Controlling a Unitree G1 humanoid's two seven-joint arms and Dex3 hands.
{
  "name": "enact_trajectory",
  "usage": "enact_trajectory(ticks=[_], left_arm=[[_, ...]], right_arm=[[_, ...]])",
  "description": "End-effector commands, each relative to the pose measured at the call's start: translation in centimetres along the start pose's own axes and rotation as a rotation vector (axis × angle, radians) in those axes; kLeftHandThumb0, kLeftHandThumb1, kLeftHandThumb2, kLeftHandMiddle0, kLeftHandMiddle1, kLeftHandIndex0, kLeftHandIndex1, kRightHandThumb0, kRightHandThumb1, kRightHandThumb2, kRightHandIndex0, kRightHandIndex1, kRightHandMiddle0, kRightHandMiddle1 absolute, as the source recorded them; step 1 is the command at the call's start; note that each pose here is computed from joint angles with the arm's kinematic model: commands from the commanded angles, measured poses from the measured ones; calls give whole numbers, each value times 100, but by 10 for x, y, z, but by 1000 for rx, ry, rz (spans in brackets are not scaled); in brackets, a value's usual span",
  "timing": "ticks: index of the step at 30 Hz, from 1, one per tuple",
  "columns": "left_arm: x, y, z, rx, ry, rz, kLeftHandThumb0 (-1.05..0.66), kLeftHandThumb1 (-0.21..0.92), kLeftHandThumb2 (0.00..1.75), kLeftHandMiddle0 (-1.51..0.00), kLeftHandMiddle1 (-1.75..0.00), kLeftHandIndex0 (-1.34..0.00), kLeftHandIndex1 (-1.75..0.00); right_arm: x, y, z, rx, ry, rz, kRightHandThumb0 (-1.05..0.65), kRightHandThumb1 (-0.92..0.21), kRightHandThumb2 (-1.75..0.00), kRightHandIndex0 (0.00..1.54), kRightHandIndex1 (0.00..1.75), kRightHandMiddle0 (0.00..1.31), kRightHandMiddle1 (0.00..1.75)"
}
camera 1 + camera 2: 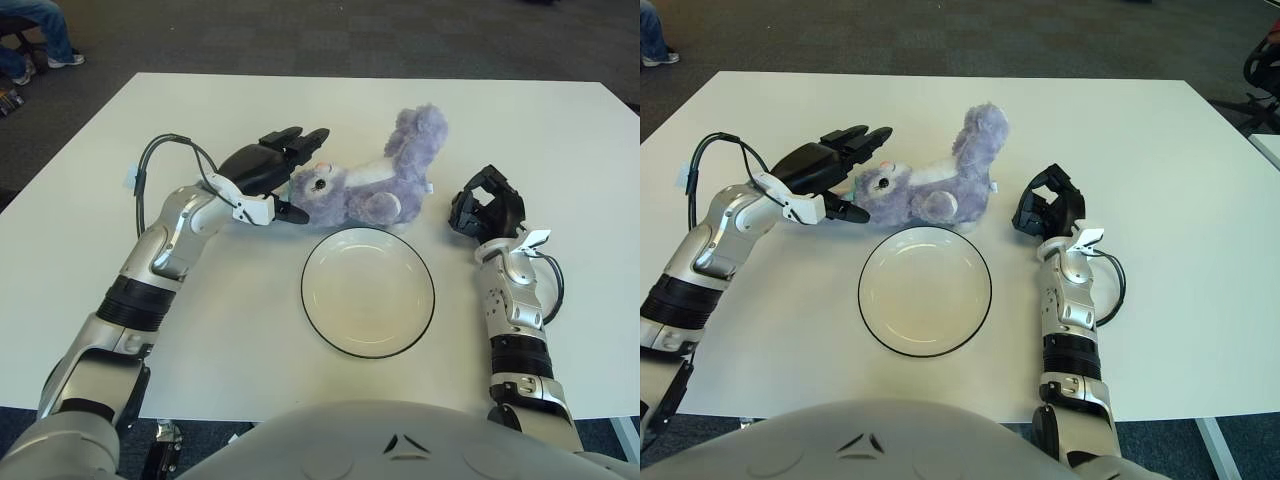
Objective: Put the doll into the plate.
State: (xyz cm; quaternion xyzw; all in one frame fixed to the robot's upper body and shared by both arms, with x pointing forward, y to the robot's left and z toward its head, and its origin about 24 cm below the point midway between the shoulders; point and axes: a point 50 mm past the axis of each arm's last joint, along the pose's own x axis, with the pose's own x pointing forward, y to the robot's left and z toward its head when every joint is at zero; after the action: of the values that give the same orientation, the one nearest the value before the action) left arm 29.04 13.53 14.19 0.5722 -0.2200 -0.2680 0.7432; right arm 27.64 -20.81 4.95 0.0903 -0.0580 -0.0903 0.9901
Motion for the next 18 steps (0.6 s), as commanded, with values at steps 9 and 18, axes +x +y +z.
enact_trajectory(ticks=[9, 18], left_arm=[[-2, 3, 11, 0, -10, 38, -90, 89, 30, -9, -1, 0, 0], [-2, 0, 14, 29, -16, 5, -92, 92, 31, -12, -3, 0, 0]], right_arm=[[0, 1, 0, -13, -1, 5, -52, -22, -143, 120, 175, 69, 175], [0, 2, 0, -19, -5, 9, -51, -23, -142, 120, 175, 68, 175]])
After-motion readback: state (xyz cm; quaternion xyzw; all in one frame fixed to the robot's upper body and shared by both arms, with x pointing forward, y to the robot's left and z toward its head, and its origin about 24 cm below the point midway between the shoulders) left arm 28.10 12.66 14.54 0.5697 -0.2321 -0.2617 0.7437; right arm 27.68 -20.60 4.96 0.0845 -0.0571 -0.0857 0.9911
